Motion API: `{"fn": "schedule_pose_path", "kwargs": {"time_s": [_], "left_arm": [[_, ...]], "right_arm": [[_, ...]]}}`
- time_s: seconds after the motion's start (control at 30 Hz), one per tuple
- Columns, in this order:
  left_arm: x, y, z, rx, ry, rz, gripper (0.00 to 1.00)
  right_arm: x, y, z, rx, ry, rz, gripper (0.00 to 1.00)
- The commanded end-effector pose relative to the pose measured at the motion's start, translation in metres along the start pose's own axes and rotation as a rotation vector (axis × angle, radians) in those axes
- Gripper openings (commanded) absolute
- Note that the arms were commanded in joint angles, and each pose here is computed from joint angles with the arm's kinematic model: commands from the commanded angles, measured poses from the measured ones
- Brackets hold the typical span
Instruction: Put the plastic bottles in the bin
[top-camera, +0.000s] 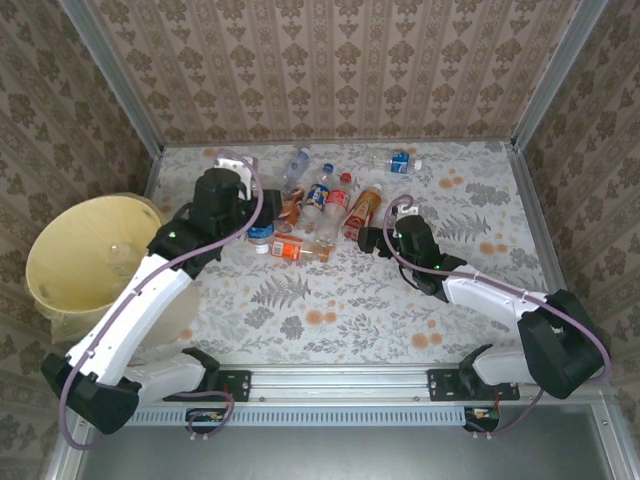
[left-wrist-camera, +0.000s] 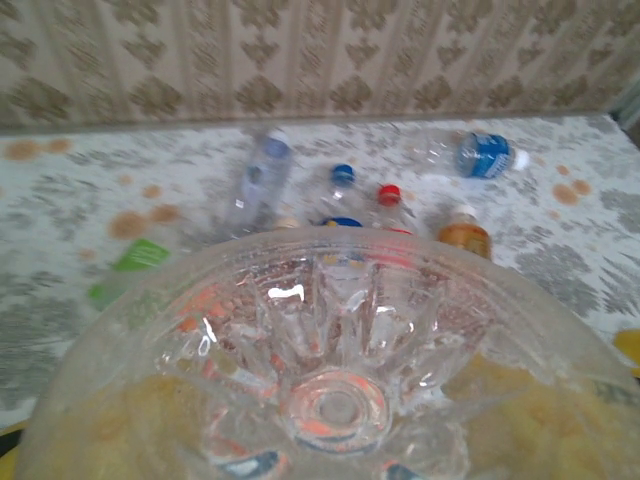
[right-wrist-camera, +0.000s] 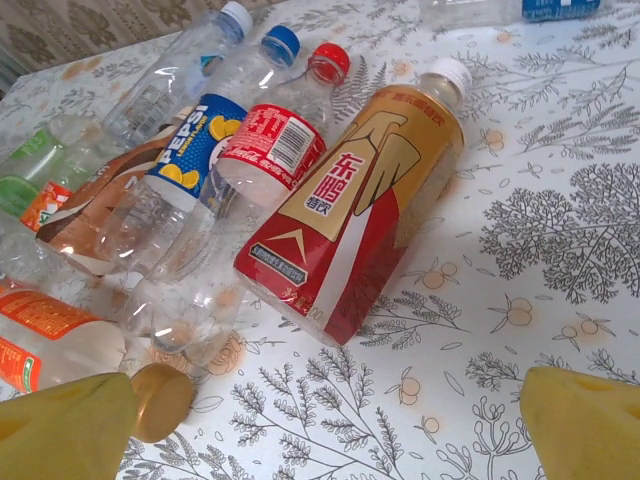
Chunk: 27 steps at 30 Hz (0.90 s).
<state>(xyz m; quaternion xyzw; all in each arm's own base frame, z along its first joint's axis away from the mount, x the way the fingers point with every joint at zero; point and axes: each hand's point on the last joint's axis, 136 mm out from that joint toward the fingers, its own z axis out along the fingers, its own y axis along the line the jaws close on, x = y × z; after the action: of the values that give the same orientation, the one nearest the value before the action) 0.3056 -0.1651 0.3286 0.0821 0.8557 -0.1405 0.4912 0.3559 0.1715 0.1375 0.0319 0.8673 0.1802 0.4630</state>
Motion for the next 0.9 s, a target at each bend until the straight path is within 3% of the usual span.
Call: {"fn": "schedule_pose_path", "kwargs": {"time_s": [0.0, 0.2, 0.33, 0.47, 0.63, 0.87], "left_arm": [[-0.012, 0.039, -0.034, -0.202, 0.0, 0.089, 0.6], [-0.054, 0.06, -0.085, -0.327, -0.094, 0.147, 0.59], [-0.069, 0.11, -0.127, -0.654, -0.115, 0.166, 0.58], [-0.073, 0.144, -0.157, -0.883, -0.112, 0.18, 0.58], [-0.06, 0.191, -0.172, -0.993, -0.081, 0.08, 0.58], [-0.013, 0.245, -0.196, -1.118, -0.018, -0.153, 0.58]], "right_arm": [[-0.013, 0.001, 0.003, 0.02, -0.02, 0.028, 1.0], [-0.015, 0.0, 0.005, 0.024, -0.02, 0.026, 1.0], [-0.017, -0.002, 0.005, 0.028, -0.027, 0.03, 1.0], [-0.019, -0.004, 0.006, 0.032, -0.031, 0.035, 1.0], [-0.025, -0.001, 0.005, 0.015, -0.04, 0.025, 1.0], [-0.041, 0.001, 0.0, 0.013, -0.075, -0.043, 1.0]]}}
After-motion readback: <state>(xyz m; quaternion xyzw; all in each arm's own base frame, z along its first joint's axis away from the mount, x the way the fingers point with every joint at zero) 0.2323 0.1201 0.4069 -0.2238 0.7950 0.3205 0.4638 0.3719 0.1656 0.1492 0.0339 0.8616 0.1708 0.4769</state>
